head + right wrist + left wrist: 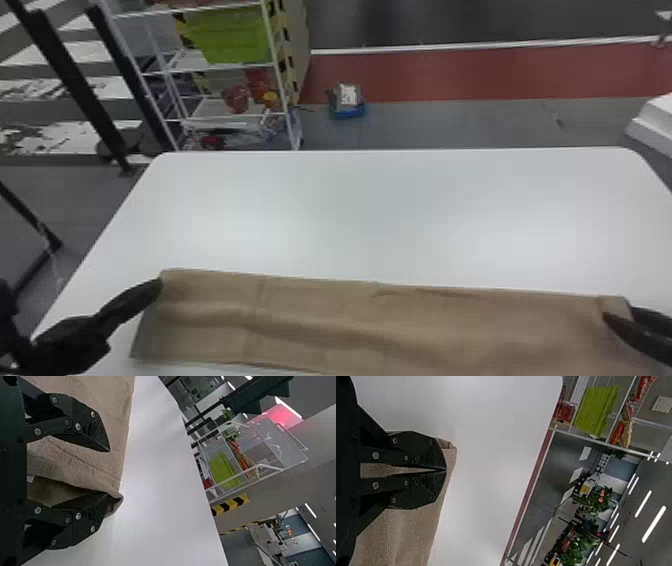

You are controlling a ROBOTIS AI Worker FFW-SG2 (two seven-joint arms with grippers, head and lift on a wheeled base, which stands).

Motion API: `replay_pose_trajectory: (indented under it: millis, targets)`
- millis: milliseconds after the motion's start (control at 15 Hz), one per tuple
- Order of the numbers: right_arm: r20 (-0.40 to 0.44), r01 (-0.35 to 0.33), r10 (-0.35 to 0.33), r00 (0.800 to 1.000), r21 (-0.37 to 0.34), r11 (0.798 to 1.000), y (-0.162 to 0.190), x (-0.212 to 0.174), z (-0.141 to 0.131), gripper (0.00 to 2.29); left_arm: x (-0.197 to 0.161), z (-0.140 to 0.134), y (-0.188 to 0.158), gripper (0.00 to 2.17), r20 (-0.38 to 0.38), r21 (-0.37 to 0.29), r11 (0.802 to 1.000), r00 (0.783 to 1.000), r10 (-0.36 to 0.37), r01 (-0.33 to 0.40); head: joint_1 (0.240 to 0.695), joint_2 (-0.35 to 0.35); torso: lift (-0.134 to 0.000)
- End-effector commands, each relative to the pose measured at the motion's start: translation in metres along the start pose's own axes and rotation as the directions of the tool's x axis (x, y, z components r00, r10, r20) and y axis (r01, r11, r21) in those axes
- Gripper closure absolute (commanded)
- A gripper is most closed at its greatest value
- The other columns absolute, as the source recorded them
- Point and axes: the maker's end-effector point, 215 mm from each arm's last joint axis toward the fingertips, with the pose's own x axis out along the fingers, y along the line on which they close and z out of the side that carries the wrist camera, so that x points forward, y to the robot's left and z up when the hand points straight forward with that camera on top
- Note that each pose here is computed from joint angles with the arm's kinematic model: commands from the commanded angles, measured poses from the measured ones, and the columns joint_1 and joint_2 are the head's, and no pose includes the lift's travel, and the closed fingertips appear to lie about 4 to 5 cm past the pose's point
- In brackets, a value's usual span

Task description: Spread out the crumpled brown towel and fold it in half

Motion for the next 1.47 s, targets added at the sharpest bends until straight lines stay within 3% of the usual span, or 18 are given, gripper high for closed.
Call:
replay_pose_trajectory:
  millis: [0,133,200,400,867,933,1000,1067,1400]
  targets:
    - [0.006,0.005,-0.005,1.0,-0.005,1.0,0.0,-0.005,0.003,0.66,0.0,-0.001,-0.001,1.05,0.0,-0.004,1.0,1.0,-0.001,0.001,0.695,0.136,-0.124]
    - [0.004,0.007,-0.007,1.0,0.016,1.0,-0.001,-0.007,0.001,1.35,0.0,0.0,-0.002,1.06,0.0,-0.002,1.0,1.0,-0.003,0.003,0.695,0.133,-0.124]
    - [0.007,0.011,-0.011,1.0,0.012,1.0,-0.003,-0.008,0.004,1.61,0.001,0.0,-0.002,1.26,-0.001,-0.002,1.0,1.0,-0.003,0.003,0.695,0.13,-0.124]
    - [0.015,0.027,-0.027,1.0,0.015,1.0,-0.01,-0.014,0.007,1.66,0.003,-0.001,-0.005,1.66,-0.003,-0.001,1.0,1.0,-0.009,0.009,0.695,0.122,-0.124]
    - [0.044,0.046,-0.047,0.998,0.04,0.998,-0.018,-0.021,0.01,1.66,0.004,-0.003,-0.008,1.72,-0.009,-0.003,1.0,1.0,-0.023,0.023,0.695,0.088,-0.124]
    - [0.042,0.046,-0.048,0.998,0.042,0.998,-0.018,-0.021,0.009,1.66,0.004,-0.005,-0.008,1.45,-0.018,-0.011,1.0,1.0,-0.017,0.017,0.695,0.085,-0.124]
    - [0.044,0.043,-0.044,0.998,0.04,0.998,-0.017,-0.021,0.009,1.66,0.003,-0.004,-0.007,0.84,-0.014,-0.007,1.0,1.0,-0.017,0.017,0.695,0.083,-0.124]
    - [0.044,0.042,-0.043,0.998,0.037,0.998,-0.017,-0.02,0.009,1.66,0.002,-0.001,-0.004,0.39,-0.005,0.001,1.0,1.0,-0.008,0.008,0.695,0.082,-0.124]
    - [0.047,0.04,-0.041,0.998,0.032,0.999,-0.017,-0.023,0.01,1.66,0.005,-0.003,-0.004,0.22,-0.021,0.008,1.0,1.0,-0.017,0.018,0.695,0.088,-0.124]
